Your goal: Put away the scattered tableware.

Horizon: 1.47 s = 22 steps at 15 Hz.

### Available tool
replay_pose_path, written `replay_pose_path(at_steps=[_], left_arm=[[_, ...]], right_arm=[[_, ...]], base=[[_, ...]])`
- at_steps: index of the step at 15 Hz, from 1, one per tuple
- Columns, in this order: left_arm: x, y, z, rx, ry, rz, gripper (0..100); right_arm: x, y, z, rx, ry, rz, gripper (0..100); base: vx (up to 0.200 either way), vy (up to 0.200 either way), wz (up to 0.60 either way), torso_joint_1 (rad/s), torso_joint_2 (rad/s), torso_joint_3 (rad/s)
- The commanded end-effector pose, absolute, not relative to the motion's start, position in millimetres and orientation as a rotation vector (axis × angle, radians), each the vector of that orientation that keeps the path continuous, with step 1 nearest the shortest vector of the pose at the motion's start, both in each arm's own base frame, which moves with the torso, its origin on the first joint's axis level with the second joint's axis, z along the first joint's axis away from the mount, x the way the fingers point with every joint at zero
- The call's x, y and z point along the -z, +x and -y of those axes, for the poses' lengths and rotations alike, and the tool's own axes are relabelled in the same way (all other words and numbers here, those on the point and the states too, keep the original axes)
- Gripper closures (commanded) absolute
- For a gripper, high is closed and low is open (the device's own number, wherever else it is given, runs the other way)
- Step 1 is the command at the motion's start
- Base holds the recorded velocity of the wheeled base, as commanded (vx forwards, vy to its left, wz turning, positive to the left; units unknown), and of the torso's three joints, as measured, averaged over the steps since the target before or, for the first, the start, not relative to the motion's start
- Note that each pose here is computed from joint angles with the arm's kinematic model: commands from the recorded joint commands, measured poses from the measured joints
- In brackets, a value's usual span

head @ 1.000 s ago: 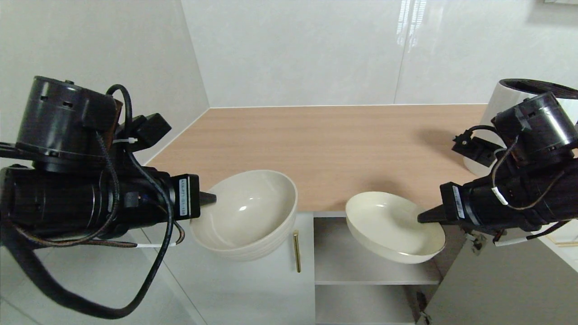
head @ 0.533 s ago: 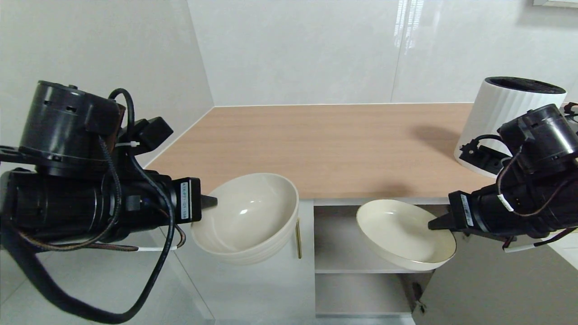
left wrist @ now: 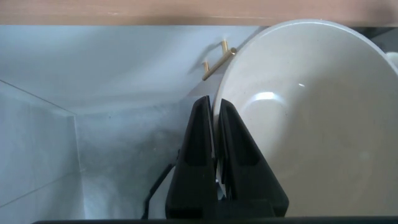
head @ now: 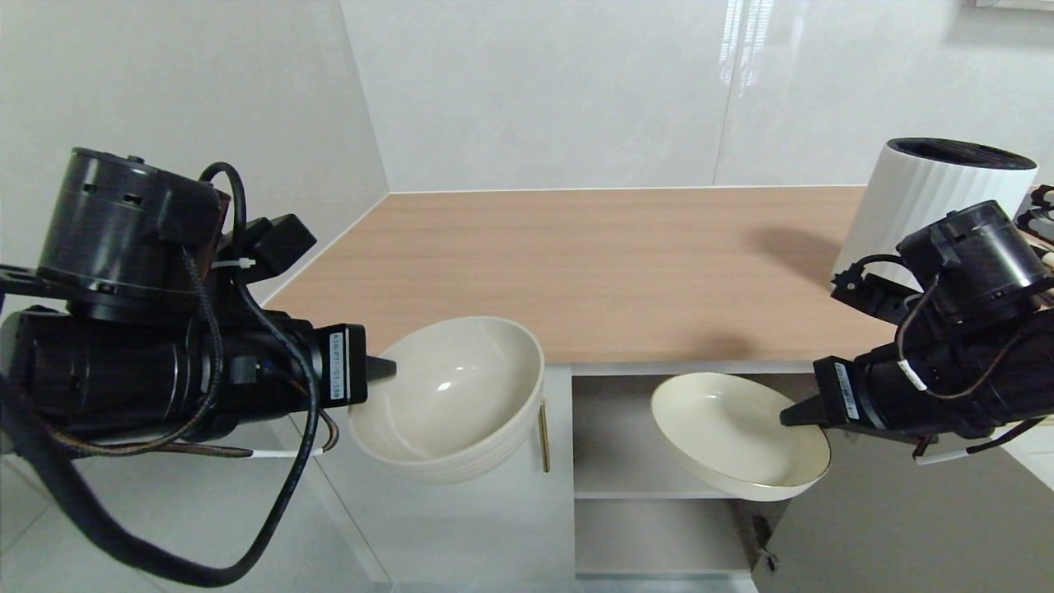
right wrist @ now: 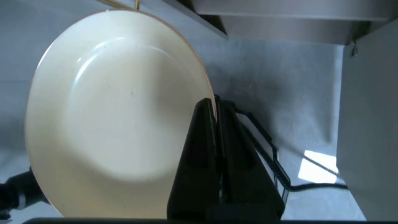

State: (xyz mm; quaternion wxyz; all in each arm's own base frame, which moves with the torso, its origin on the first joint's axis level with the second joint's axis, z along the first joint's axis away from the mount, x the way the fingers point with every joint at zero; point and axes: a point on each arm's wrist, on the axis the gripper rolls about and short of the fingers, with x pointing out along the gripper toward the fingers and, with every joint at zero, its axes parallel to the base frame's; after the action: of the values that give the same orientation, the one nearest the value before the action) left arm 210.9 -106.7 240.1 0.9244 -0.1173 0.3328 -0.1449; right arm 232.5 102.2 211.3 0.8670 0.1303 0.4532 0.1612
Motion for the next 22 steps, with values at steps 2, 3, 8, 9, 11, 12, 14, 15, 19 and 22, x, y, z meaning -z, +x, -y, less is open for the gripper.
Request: replay_pose_path(at_steps=[2,3,8,9,11,12,14,15,19,22], left_arm=[[-240,211,107,0.316,-0.246,-0.692,100],[-239,211,107,0.319,-0.245,-0.694,100],[-236,206,108,0.379,-0.211,-0.711,100],[-235,206,108,0.382,-0.210,-0.716,100],[-233,207,108,0.382,-0.208,-0.723,100],[-233,207,108,0.382,-0.208,-0.723,100],[-233,207,108,0.382,-0.208,-0.724,100],[-232,208,109,0.380,-0.207,-0.730,100],[-232,208,109,0.380,-0.207,-0.730,100],[-232,208,109,0.380,-0.207,-0.730,100]], right_arm=[[-205,234,-104,-0.339,0.261,-0.971,100],[-204,235,-105,-0.342,0.252,-0.976,100],[-190,237,-112,-0.358,0.209,-1.024,100],[-190,237,-112,-0.358,0.209,-1.025,100],[-188,239,-112,-0.355,0.207,-1.034,100],[-187,239,-113,-0.357,0.204,-1.035,100],[-186,240,-113,-0.356,0.204,-1.038,100],[-185,240,-114,-0.355,0.205,-1.043,100],[-178,244,-117,-0.355,0.200,-1.052,100],[-178,245,-117,-0.356,0.200,-1.051,100]], base=[[0.000,0.000,0.00,0.000,0.00,0.000],[0.000,0.000,0.00,0.000,0.00,0.000],[0.000,0.000,0.00,-0.098,0.26,0.160],[0.000,0.000,0.00,-0.149,0.44,0.281],[0.000,0.000,0.00,-0.156,0.46,0.295],[0.000,0.000,0.00,-0.159,0.48,0.281],[0.000,0.000,0.00,-0.141,0.46,0.310],[0.000,0.000,0.00,-0.154,0.47,0.320],[0.000,0.000,0.00,-0.102,0.44,0.336],[0.000,0.000,0.00,-0.033,0.16,0.118]])
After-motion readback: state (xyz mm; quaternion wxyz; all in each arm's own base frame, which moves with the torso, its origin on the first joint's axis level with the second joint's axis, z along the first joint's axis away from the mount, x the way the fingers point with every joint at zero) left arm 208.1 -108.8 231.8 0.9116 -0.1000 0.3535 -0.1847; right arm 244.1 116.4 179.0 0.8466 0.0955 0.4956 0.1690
